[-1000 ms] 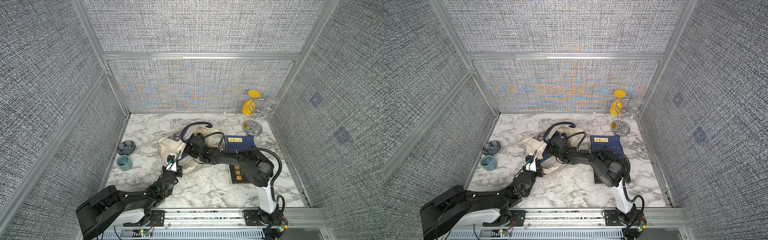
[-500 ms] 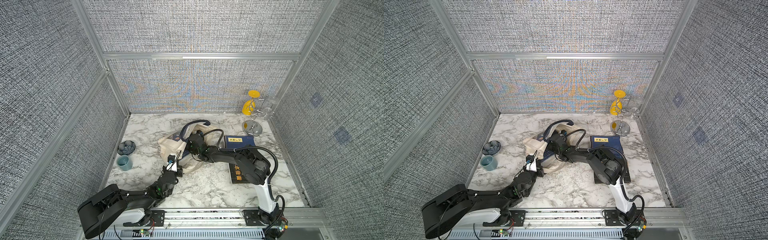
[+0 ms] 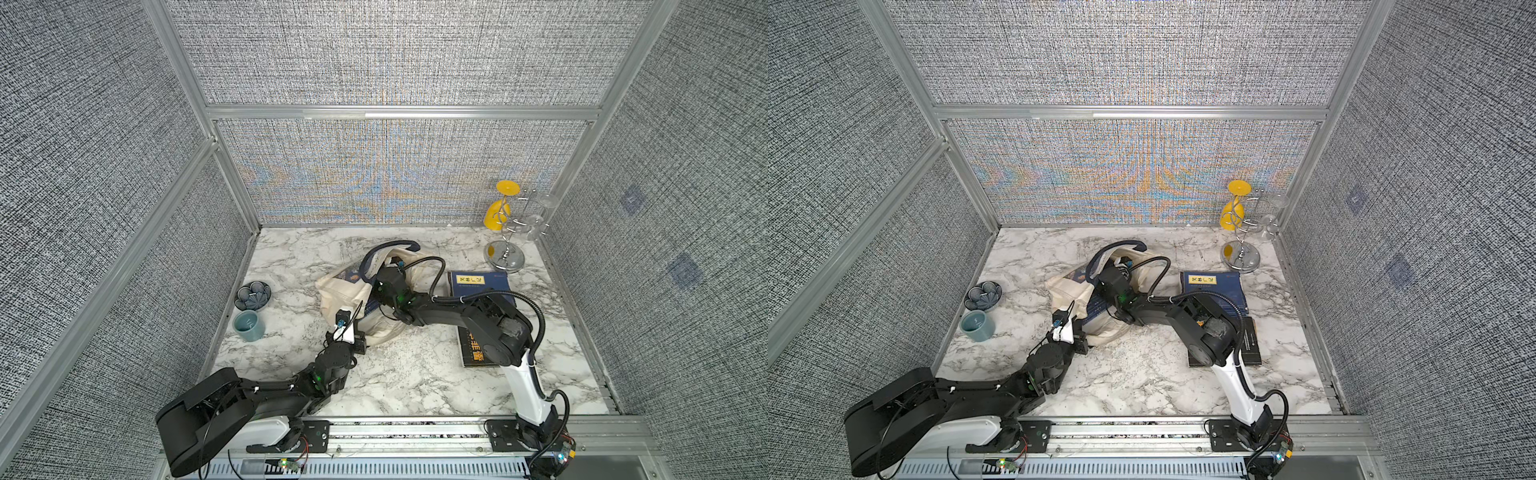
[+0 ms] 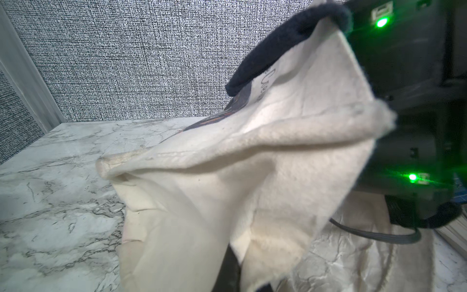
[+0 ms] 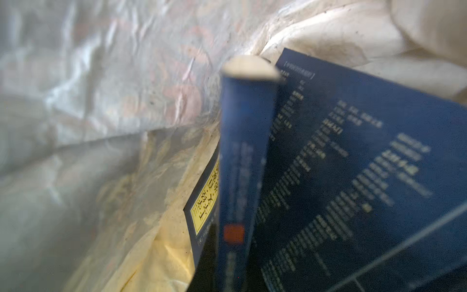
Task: Take out the books from the canvas bag
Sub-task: Pick up the book from the canvas bag.
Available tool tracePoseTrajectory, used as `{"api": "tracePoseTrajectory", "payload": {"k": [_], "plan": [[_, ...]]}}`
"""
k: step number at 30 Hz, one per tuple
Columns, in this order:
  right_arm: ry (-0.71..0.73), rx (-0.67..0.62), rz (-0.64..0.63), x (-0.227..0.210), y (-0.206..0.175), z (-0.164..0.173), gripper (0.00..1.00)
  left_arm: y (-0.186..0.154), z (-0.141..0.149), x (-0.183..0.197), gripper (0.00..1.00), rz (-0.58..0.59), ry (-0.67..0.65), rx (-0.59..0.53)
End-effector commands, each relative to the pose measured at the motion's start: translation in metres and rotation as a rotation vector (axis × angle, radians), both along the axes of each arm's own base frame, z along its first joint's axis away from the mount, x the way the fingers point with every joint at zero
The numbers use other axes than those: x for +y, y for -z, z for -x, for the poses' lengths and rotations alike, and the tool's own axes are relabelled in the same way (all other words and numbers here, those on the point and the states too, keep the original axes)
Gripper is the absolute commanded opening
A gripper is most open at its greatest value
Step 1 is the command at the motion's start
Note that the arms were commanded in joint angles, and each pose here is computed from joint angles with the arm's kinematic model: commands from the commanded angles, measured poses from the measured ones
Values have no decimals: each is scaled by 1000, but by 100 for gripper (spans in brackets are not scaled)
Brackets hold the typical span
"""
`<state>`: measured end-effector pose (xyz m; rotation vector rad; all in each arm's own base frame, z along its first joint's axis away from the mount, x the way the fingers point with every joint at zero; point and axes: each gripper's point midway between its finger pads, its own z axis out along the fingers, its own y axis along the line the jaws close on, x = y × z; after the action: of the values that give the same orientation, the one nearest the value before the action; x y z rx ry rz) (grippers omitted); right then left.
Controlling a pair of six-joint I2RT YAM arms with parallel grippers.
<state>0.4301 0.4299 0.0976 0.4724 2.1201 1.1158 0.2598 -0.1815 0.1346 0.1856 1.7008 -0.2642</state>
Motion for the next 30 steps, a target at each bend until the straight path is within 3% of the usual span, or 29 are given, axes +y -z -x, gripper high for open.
{"api": "tracePoseTrajectory", "payload": {"k": [1,13,30], "plan": [[4,-35,39,-3,-5,-4,0,-11,0,-4,0,40,15,-28],[-129,-117,85,-1,-46,20,0,-13,-1,2,0,47,-14,-32],[-323,-337,151,-15,-104,66,0,-12,-3,6,0,39,-42,-30]]}}
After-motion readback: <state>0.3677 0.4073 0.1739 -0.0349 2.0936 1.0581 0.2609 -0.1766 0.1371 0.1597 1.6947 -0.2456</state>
